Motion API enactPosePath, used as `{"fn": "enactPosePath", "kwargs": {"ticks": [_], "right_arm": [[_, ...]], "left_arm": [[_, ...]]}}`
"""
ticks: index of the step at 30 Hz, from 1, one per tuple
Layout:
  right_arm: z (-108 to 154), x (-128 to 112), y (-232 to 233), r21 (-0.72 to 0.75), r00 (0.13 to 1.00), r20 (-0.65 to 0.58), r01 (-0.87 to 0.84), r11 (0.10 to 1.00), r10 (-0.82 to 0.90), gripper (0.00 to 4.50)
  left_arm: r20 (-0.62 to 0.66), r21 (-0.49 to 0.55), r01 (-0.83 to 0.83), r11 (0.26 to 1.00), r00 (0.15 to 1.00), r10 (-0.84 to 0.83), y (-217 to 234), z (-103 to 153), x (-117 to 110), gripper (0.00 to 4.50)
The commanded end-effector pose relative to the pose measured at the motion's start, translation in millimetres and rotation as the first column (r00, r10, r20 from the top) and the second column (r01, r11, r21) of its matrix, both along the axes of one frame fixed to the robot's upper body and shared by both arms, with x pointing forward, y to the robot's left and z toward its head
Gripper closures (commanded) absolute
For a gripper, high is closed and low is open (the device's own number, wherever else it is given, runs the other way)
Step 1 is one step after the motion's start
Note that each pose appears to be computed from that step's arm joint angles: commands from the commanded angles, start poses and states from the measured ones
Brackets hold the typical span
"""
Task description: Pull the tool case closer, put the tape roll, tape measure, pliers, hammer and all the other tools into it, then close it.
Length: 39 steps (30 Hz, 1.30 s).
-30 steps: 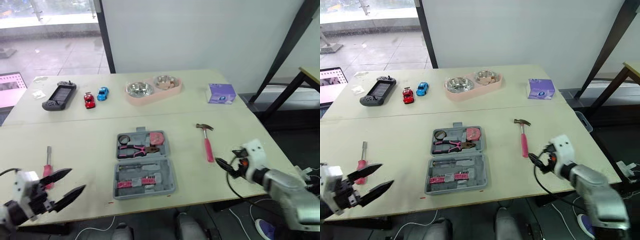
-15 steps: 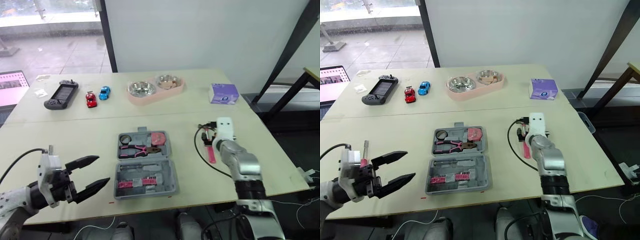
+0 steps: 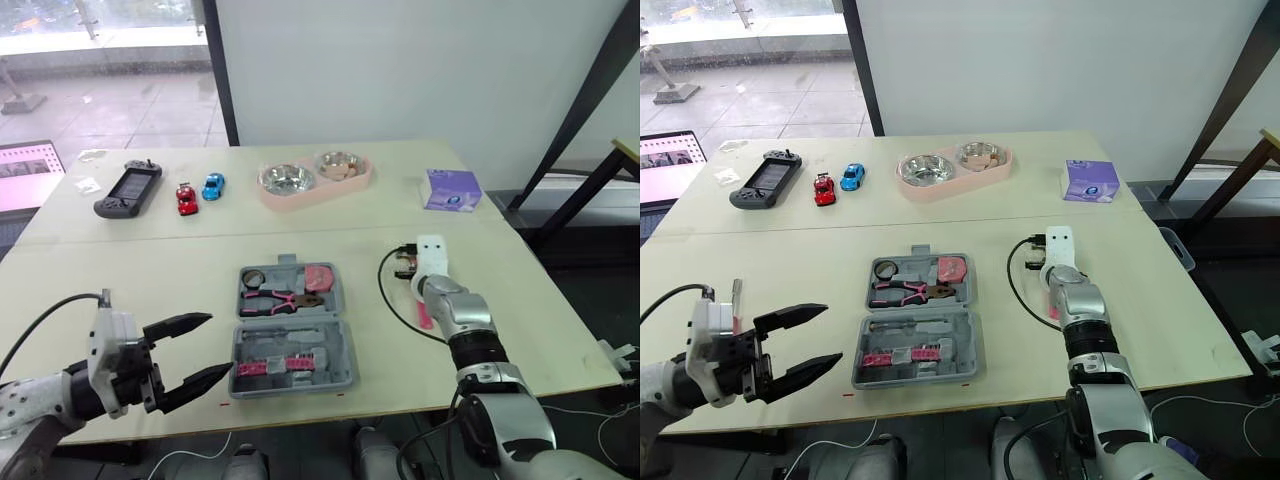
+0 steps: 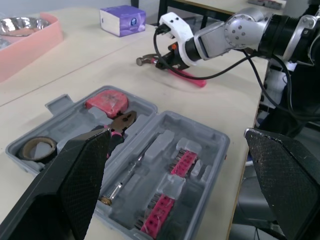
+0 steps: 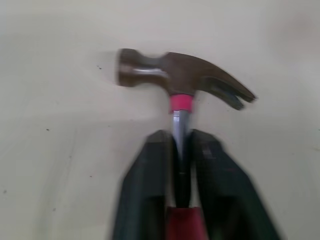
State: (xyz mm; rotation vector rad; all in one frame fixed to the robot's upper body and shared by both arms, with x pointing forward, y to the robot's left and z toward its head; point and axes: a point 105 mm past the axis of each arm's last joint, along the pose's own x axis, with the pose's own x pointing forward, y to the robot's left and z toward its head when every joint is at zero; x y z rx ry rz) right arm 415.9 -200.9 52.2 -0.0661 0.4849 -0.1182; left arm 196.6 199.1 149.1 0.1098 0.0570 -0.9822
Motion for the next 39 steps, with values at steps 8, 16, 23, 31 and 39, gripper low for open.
{"fn": "enactPosePath", "kwargs": {"ticks": [8,16,23,31,39], "right_arm": [[27,-18,8,0.053,0.996,0.074,-0.053,0.997,0.049,4.47],[25,-93,50,0.048,0.984,0.028,-0.176,0.983,0.175,4.47],[1,-115,60,0.031,0.976,-0.012,-0.217,0.976,0.217,4.47],[-32,-117,56,0.111,0.983,-0.093,-0.146,0.983,0.157,4.47],[1,-114,47,0.166,0.992,0.014,-0.127,0.978,0.127,1.79]], "left_arm": [[0.043,0.013,-0.007,1.0,0.999,0.006,0,6,6,0.0],[0.035,0.015,-0.006,1.0,0.999,0.005,3,3,10,0.0],[0.033,0.016,0.018,1.0,0.999,-0.018,1,4,14,0.0],[0.029,0.044,0.025,0.999,0.999,-0.026,1,5,18,0.0],[0.034,0.036,0.013,0.999,0.999,-0.014,1,6,17,0.0]]}}
